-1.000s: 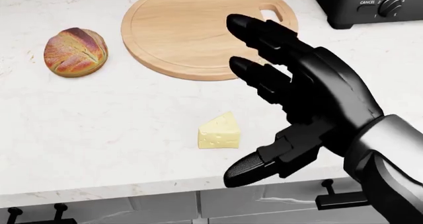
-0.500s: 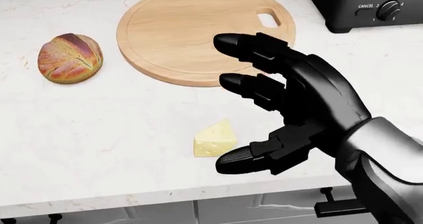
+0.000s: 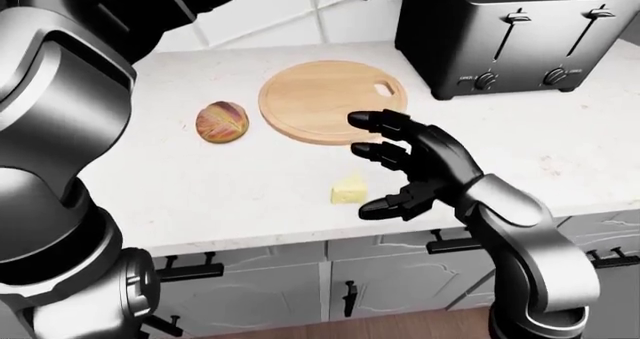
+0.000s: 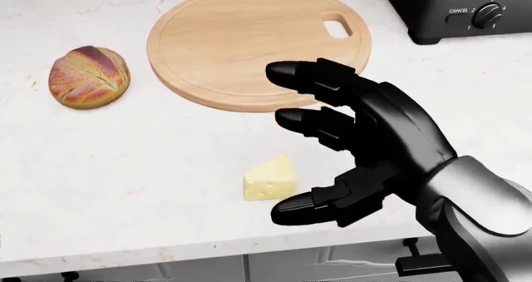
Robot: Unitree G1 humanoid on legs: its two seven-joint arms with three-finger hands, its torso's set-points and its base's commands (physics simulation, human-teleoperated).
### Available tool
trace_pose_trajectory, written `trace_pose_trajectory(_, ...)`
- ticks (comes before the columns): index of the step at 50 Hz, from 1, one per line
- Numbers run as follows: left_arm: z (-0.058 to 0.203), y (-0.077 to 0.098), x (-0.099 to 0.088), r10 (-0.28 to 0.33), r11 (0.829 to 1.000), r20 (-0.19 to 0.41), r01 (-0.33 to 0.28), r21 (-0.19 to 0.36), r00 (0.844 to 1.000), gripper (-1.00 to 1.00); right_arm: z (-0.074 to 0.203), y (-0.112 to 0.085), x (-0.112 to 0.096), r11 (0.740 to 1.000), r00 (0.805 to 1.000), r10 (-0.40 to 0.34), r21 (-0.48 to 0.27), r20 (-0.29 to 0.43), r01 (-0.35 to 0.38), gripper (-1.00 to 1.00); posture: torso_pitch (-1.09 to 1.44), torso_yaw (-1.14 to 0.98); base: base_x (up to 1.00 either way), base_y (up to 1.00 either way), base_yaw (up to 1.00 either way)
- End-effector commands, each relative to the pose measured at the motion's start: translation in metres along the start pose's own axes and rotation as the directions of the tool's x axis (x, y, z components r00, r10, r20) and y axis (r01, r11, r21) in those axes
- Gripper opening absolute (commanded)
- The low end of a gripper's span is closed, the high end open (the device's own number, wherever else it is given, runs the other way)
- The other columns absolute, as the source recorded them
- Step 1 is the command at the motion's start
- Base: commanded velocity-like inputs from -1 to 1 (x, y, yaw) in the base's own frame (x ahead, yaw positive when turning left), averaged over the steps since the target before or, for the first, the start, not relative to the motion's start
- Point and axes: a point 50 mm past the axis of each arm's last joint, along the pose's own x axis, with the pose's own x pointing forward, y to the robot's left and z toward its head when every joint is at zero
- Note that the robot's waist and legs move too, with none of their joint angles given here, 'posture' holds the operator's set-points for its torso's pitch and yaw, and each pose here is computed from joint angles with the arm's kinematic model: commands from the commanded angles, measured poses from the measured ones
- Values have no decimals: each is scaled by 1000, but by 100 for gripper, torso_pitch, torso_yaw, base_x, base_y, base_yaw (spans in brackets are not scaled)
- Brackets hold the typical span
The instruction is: Place the bread and cheese on the cutting board.
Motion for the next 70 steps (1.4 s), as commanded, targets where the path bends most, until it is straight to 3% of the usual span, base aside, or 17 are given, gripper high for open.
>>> trace_pose_trajectory(1, 14, -2, -2, -9, 1000, 65, 10, -18, 998, 100, 14, -1, -4, 999, 998, -7, -41, 69, 10, 50, 0, 0, 0, 0, 0)
trace_pose_trajectory(14, 15, -2, -3, -11, 1000, 66, 12, -18, 998, 100, 9, 1, 0, 999, 999, 1, -53, 50, 2, 36, 0, 0, 0, 0, 0)
trace_pose_trajectory(33, 13, -3, -3, -14, 1000, 66, 15, -18, 998, 100, 0, -1, 4, 999, 1000, -9, -52, 27, 10, 36, 0, 0, 0, 0, 0)
trace_pose_trajectory(46, 13, -3, -3, -14, 1000, 66, 16, -19, 998, 100, 0, -1, 4, 999, 1000, -10, -53, 27, 12, 8, 0, 0, 0, 0, 0)
trace_pose_trajectory(70, 15, -4, -4, -19, 1000, 67, 20, -19, 998, 100, 4, 2, 4, 997, 1000, -5, -81, 25, 7, -1, 0, 0, 0, 0, 0)
